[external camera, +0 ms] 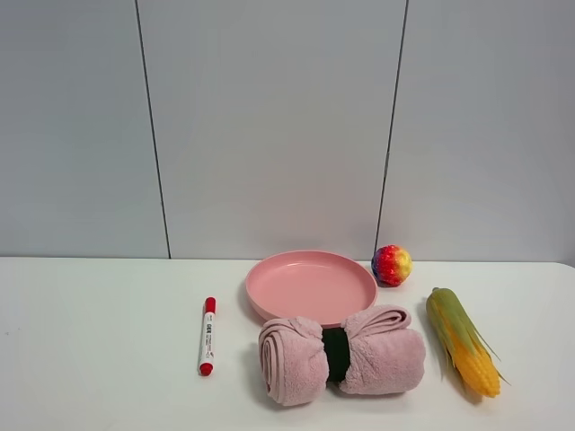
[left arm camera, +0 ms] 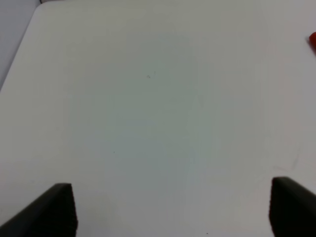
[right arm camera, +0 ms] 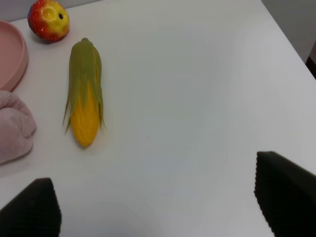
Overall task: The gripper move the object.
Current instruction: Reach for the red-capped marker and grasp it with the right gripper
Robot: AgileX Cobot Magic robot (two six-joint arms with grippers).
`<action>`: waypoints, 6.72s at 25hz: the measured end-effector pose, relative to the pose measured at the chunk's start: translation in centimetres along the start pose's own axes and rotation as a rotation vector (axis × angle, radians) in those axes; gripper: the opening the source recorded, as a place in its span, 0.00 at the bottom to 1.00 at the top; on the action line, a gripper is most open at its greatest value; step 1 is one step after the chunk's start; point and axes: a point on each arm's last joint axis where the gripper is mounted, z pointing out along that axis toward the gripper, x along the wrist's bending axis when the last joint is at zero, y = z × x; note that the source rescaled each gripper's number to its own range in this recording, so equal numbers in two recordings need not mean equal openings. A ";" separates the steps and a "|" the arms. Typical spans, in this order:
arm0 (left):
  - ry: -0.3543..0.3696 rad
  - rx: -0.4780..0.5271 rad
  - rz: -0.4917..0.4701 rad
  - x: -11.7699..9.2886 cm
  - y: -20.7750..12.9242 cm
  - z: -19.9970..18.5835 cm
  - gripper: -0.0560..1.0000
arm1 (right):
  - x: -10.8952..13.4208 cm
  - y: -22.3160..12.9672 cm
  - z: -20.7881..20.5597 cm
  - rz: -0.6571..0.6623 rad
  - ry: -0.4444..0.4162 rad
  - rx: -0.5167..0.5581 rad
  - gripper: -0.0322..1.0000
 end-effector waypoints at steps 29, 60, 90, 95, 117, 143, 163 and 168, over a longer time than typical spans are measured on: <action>0.000 0.000 0.000 0.0 0.0 0.0 1.00 | 11.7 15.0 14.5 -0.271 0.981 0.172 0.76; 0.000 0.000 0.000 0.0 0.0 0.0 1.00 | 29.2 8.1 28.4 -1.310 0.664 0.548 0.75; 0.000 0.000 0.000 0.0 0.0 0.0 1.00 | 32.6 6.7 29.4 -0.177 0.486 0.689 0.86; 0.000 0.000 0.000 0.0 0.0 0.0 1.00 | 33.7 6.8 30.3 -0.044 0.440 0.714 0.86; 0.000 0.000 0.000 0.0 0.0 0.0 1.00 | 38.5 1.9 38.2 -0.091 0.210 0.875 0.78; 0.000 0.000 0.000 0.0 0.0 0.0 1.00 | 39.7 0.2 40.0 -0.027 0.270 0.774 0.72; 0.000 0.000 0.000 0.0 0.0 0.0 1.00 | 40.0 -1.2 39.9 -0.119 0.234 0.770 0.31; 0.000 0.000 0.000 0.0 0.0 0.0 1.00 | 39.9 -1.3 39.9 -0.140 0.237 0.773 0.12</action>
